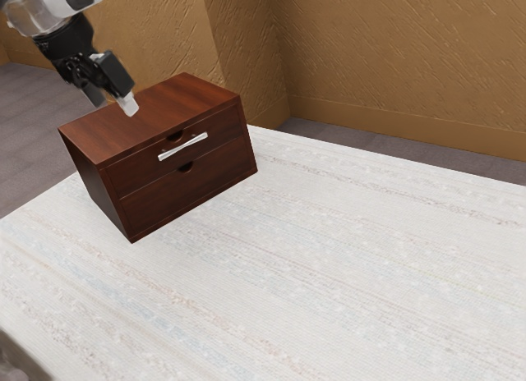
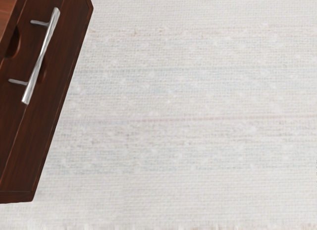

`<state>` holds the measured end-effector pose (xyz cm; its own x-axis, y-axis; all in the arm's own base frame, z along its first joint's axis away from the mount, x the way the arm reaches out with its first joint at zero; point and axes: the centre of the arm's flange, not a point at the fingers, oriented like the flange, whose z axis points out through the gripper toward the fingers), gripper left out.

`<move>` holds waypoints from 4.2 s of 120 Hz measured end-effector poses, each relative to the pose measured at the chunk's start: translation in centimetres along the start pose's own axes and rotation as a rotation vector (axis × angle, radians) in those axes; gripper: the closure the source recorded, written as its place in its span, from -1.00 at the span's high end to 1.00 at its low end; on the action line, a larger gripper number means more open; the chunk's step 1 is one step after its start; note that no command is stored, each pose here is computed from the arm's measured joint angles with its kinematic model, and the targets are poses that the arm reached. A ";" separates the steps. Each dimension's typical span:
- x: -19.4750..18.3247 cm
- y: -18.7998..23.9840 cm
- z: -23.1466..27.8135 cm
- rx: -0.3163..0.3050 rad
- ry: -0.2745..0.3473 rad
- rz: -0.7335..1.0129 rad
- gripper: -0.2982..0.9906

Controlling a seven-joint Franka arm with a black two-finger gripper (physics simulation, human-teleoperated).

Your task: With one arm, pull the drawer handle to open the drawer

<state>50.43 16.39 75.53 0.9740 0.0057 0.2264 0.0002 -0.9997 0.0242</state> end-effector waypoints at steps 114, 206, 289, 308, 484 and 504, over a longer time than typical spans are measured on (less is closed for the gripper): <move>-13.1 13.9 4.2 0.158 -0.100 0.079 0.54; 3.2 8.4 16.3 0.427 0.028 0.145 0.54; 10.4 2.0 22.2 0.490 -0.083 0.124 0.54; 11.6 0.4 23.0 0.496 -0.078 0.130 0.54; 14.4 -1.4 27.2 0.485 -0.103 0.263 0.55; 14.1 0.0 27.2 0.472 -0.106 0.282 0.51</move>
<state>70.33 15.81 52.23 0.9684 -0.2419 0.0614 -0.1863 -0.8642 -0.4674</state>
